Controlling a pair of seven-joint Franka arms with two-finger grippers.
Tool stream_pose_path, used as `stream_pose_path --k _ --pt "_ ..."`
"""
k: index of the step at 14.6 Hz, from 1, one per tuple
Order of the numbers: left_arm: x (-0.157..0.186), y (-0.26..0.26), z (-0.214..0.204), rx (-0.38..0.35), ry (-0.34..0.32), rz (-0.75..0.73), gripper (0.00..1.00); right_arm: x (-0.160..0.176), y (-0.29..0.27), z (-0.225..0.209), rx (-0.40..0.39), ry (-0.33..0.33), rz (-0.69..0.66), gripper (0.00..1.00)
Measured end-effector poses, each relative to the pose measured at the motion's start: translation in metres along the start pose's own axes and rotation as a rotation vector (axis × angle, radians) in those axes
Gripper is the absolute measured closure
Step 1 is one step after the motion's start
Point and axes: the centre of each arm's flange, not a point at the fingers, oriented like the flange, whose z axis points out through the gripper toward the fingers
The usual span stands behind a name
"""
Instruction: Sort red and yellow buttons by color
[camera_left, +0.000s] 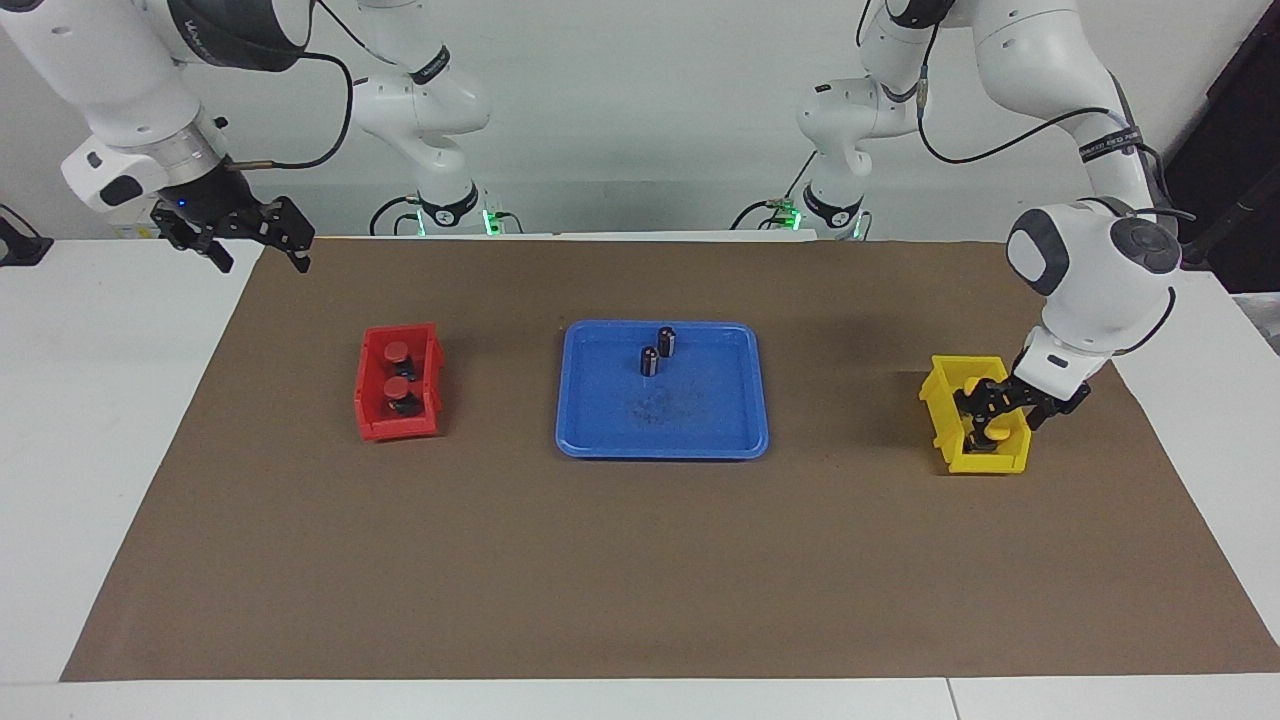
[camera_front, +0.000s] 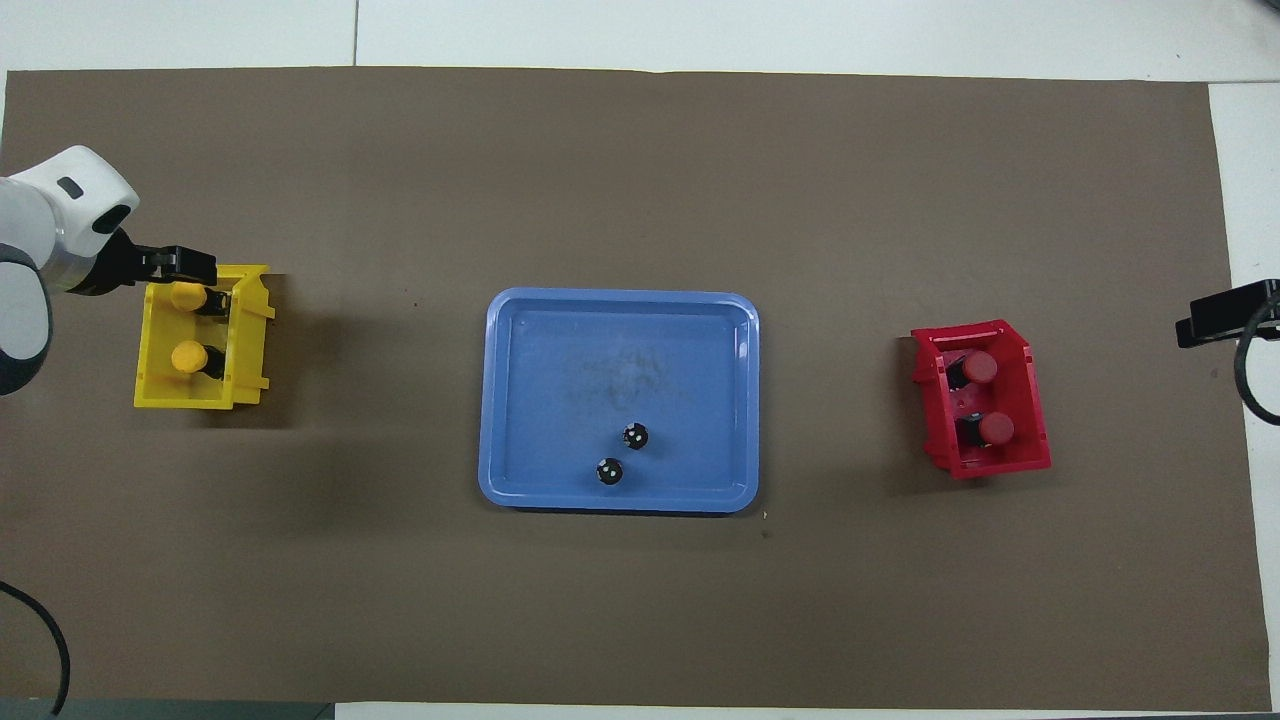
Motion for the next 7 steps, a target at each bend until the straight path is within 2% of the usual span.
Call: stream_pose_path --k 2,4,7 --pt "0.000 0.012 -0.045 -0.004 -0.021 0.020 0.00 0.000 0.000 0.000 0.000 0.000 0.000 0.00" --pt "-0.003 0.030 -0.092 -0.003 0.005 0.050 0.00 0.000 0.000 0.000 0.000 0.000 0.000 0.00" --pt "-0.020 0.058 -0.147 -0.006 0.007 0.093 0.00 0.000 0.000 0.000 0.000 0.000 -0.001 0.00"
